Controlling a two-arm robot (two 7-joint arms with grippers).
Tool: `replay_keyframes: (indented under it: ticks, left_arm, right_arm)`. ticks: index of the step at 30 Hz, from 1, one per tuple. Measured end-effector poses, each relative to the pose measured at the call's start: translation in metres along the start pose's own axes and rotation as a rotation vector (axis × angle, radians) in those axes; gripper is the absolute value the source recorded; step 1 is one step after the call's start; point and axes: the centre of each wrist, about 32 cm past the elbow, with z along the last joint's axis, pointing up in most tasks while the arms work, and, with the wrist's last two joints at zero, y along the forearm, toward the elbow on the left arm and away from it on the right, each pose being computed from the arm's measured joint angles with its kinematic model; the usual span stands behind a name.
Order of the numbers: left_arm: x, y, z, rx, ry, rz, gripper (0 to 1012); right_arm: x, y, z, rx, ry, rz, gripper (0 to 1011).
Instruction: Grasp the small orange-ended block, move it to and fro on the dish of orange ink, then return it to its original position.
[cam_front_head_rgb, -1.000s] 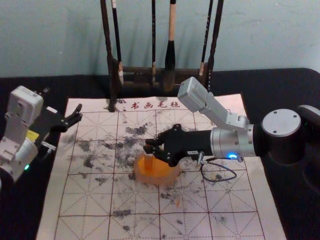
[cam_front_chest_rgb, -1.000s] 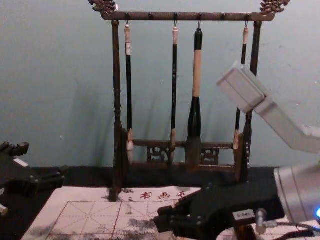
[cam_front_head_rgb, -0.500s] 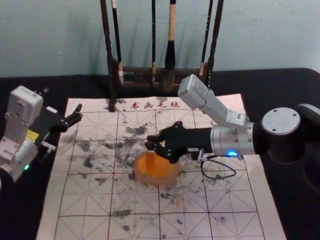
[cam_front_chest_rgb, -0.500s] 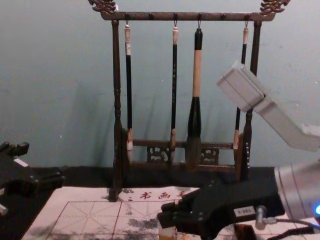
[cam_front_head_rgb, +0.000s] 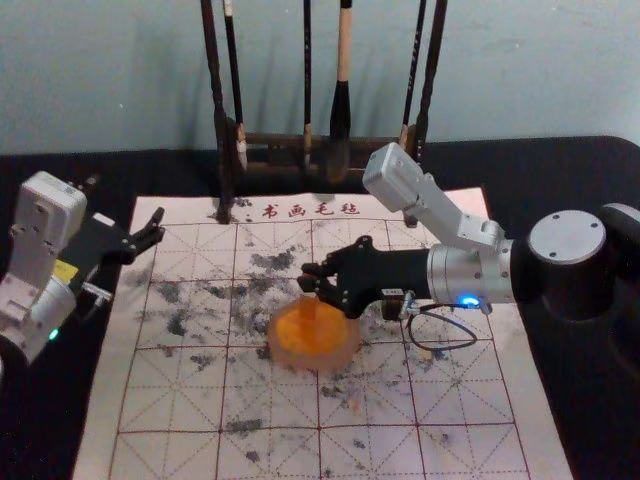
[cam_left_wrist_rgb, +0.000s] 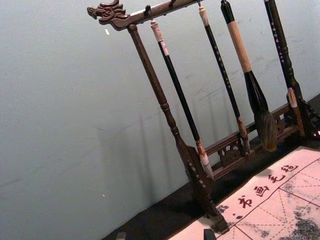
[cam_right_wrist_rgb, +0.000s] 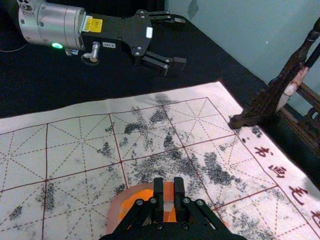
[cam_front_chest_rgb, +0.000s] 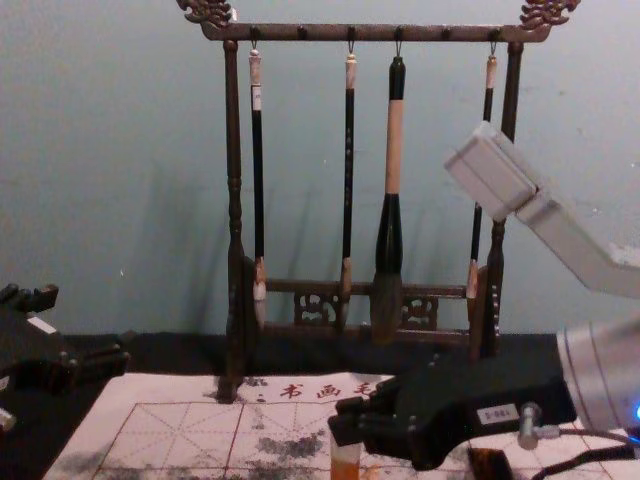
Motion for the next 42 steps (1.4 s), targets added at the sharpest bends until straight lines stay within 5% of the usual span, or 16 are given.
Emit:
replay_keyframes:
  ticks: [15, 27, 42]
  left_arm:
    - [0.0000, 0.0000, 0.0000, 0.000, 0.000, 0.000, 1001]
    - [0.0000, 0.0000, 0.0000, 0.000, 0.000, 0.000, 1001]
    - [0.0000, 0.0000, 0.0000, 0.000, 0.000, 0.000, 1001]
  right_arm:
    - [0.002, -0.005, -0.001, 0.007, 0.009, -0.010, 119]
    - [0.001, -0.025, 0.008, 0.048, 0.060, -0.016, 119]
    - [-0.027, -0.080, 0.017, 0.110, 0.171, -0.314, 119]
